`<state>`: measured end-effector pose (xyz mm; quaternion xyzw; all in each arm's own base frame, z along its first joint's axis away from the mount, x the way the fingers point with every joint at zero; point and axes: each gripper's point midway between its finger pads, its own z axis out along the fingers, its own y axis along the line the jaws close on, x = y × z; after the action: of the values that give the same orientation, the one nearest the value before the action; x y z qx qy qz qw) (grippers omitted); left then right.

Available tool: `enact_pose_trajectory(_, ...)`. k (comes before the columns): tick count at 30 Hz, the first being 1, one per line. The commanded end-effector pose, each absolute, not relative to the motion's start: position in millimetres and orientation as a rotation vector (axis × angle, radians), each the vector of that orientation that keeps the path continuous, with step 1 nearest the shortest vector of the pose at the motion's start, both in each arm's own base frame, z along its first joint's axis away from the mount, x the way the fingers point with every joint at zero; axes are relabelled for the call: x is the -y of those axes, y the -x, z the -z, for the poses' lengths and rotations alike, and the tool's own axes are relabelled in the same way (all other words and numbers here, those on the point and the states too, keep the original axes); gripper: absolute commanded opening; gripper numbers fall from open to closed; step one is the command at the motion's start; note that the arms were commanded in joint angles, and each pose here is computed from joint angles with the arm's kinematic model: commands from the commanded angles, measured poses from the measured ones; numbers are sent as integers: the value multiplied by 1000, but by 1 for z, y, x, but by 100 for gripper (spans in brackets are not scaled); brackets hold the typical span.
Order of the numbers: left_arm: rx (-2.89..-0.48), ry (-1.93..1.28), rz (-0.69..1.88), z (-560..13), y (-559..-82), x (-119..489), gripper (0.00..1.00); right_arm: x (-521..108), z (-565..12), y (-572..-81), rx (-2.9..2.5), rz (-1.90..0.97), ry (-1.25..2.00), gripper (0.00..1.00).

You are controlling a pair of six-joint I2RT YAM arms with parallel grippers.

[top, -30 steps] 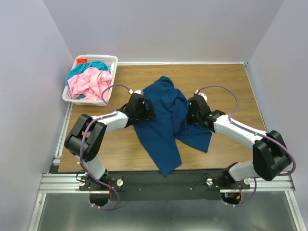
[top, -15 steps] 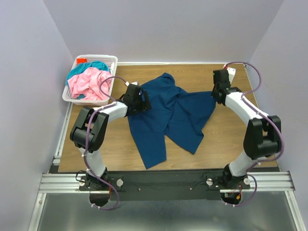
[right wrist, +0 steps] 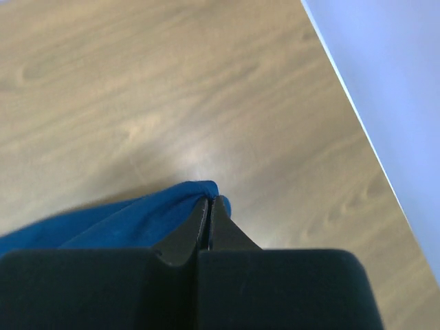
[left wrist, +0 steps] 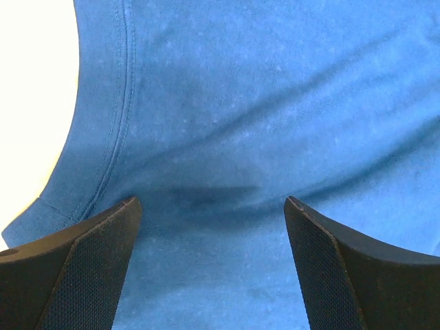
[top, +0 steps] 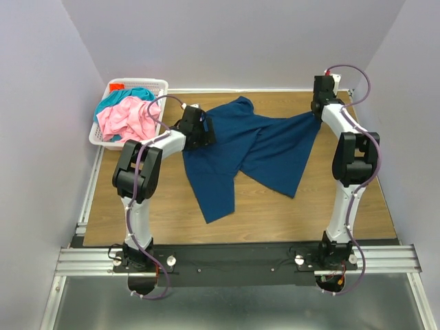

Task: Fold and stack the t-shirts
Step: Flatten the tshirt out

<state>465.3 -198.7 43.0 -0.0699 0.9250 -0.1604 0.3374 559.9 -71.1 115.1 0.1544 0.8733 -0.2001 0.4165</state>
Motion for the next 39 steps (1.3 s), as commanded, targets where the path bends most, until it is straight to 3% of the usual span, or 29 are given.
enact_pose_trajectory(1, -2464, 133, 357, -27, -472, 194, 93, 76, -115, -595, -2164, 523, -324, 1)
enact_pose_trajectory(4, -2431, 94, 397, -42, -485, 203, 93, 81, -106, -613, -2156, 541, -308, 1)
enact_pose_trajectory(7, -2369, 91, 392, -70, -505, 204, 93, 83, -134, -633, -2081, 538, -310, 2)
enact_pose_trajectory(10, -2289, 117, 326, -109, -522, 193, 93, 82, -169, -635, -2026, 513, -324, 22)
enact_pose_trajectory(11, -2258, 122, 327, -128, -521, 190, 93, 80, -175, -632, -2022, 483, -337, 57)
enact_pose_trajectory(13, -2234, 128, 335, -139, -511, 189, 93, 68, -200, -612, -2009, 389, -352, 97)
enact_pose_trajectory(14, -2189, 132, 358, -162, -503, 189, 93, 64, -211, -603, -1998, 355, -368, 100)
enact_pose_trajectory(19, -2236, 146, 385, -143, -433, 193, 93, 36, -235, -530, -2009, 127, -431, 100)
enact_pose_trajectory(26, -2407, 151, 443, -86, -304, 208, 93, -6, -219, -438, -2060, -172, -459, 100)
enact_pose_trajectory(29, -2475, 162, 476, -67, -259, 211, 93, -13, -183, -399, -2131, -215, -494, 100)
enact_pose_trajectory(39, -2592, 129, 499, -53, -189, 225, 93, -17, -169, -365, -2138, -254, -541, 100)
